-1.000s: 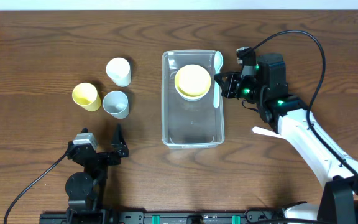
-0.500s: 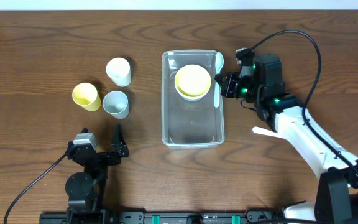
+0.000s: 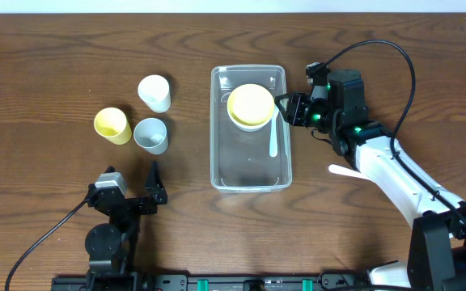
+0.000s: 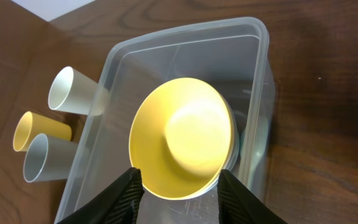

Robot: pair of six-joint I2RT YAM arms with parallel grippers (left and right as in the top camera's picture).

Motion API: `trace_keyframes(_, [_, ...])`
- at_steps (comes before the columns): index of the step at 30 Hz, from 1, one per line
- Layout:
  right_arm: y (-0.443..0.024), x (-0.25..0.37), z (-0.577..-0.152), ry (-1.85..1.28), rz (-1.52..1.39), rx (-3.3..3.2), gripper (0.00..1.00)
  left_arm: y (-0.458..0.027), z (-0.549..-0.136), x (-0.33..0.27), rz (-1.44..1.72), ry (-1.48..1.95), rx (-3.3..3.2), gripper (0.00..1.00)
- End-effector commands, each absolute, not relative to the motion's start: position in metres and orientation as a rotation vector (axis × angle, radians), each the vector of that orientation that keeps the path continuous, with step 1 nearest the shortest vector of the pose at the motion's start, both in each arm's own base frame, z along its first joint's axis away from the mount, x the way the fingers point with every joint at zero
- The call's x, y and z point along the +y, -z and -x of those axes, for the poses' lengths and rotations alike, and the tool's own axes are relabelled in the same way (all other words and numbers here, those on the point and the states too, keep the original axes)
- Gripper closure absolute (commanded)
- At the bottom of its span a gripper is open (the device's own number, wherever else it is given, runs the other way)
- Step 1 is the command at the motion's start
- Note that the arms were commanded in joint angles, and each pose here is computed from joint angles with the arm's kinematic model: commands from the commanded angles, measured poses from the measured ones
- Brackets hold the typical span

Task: Pack container
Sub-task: 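Release the spoon and move the right gripper to the white fork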

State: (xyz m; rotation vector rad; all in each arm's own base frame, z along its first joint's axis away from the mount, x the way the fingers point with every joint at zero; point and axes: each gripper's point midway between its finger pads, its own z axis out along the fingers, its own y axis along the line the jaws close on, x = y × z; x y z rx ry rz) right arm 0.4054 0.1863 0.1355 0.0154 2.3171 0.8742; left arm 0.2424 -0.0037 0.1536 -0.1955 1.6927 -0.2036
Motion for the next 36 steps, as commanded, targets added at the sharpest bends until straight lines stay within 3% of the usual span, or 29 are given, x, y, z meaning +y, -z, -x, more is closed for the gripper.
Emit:
trace_keyframes(1, [-0.149,0.196,-0.408,-0.928,0.01,2.292,0.6,-0.137,-0.243,-0.004,0.183,0.194,1.732,0.02])
trace_keyframes(8, [-0.192,0.196,-0.405,-0.922,0.052,2.298,0.58,-0.137,-0.243,-0.004,0.183,0.194,1.732,0.02])
trace_keyframes(15, [-0.213,0.12,-0.377,-0.461,-0.154,2.547,0.48,-0.137,-0.243,-0.004,0.183,0.194,1.732,0.02])
trace_keyframes(23, [-0.177,0.026,-0.29,0.032,-0.79,2.823,0.47,-0.137,-0.243,-0.004,0.183,0.193,1.732,0.02])
trace_keyframes(30, [-0.132,0.001,-0.247,0.205,-1.273,2.796,0.52,-0.137,-0.243,-0.004,0.183,0.194,1.732,0.02])
trace_keyframes(36, [-0.086,-0.008,-0.219,0.275,-1.802,2.556,0.34,-0.137,-0.243,-0.004,0.183,0.193,1.732,0.02])
